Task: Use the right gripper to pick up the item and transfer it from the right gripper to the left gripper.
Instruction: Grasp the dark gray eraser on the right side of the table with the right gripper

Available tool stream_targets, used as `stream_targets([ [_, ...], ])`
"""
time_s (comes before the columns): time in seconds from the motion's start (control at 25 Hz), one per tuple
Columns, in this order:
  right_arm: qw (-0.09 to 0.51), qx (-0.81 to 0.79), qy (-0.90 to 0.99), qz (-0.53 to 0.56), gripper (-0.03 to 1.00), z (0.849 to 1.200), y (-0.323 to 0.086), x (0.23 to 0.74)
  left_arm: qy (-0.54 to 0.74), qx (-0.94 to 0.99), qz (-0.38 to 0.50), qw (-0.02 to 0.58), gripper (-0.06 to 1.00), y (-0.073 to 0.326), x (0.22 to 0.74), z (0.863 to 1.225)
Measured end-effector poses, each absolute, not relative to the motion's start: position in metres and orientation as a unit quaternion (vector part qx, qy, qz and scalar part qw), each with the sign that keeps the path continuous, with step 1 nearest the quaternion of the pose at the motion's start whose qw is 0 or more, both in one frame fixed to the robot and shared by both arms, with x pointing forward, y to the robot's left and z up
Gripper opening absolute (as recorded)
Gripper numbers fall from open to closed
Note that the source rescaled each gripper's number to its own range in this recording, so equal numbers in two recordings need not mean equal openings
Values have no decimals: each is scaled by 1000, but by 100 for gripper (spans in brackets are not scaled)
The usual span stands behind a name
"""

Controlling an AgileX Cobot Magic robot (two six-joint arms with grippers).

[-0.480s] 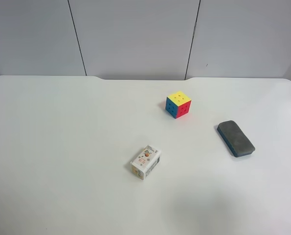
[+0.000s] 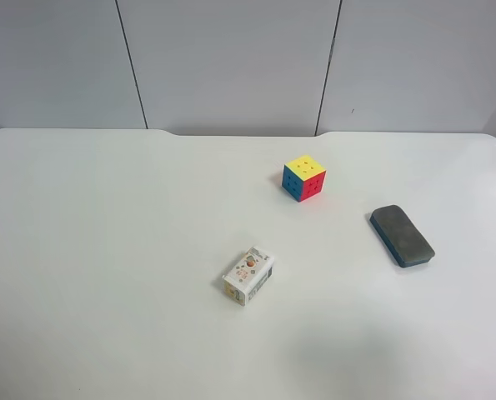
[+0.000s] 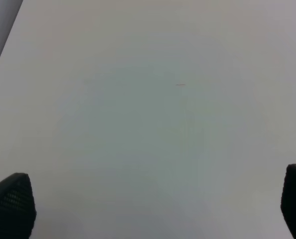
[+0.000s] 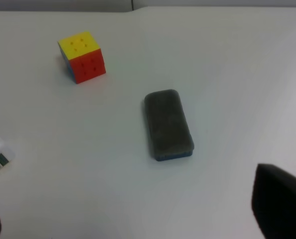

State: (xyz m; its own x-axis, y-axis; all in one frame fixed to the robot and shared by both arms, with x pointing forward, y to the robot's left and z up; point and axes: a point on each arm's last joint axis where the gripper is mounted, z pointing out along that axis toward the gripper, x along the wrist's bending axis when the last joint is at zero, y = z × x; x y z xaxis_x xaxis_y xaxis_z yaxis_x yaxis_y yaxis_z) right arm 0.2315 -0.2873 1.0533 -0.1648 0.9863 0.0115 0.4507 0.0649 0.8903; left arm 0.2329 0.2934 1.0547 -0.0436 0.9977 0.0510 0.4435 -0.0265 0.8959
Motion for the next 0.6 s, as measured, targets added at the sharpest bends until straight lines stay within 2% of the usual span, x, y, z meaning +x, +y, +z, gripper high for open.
stream_targets([
  [0.2, 314, 565, 658, 385, 100, 1053, -287, 241, 604, 597, 396, 350, 100, 293, 233, 1055],
  [0.44, 229, 613, 690, 309, 100, 1051, -286, 281, 604, 597, 396, 350, 100, 293, 233, 1055],
  [0.6, 206, 627, 696, 284, 100, 1063, -286, 310, 604, 597, 396, 350, 100, 293, 233, 1055],
])
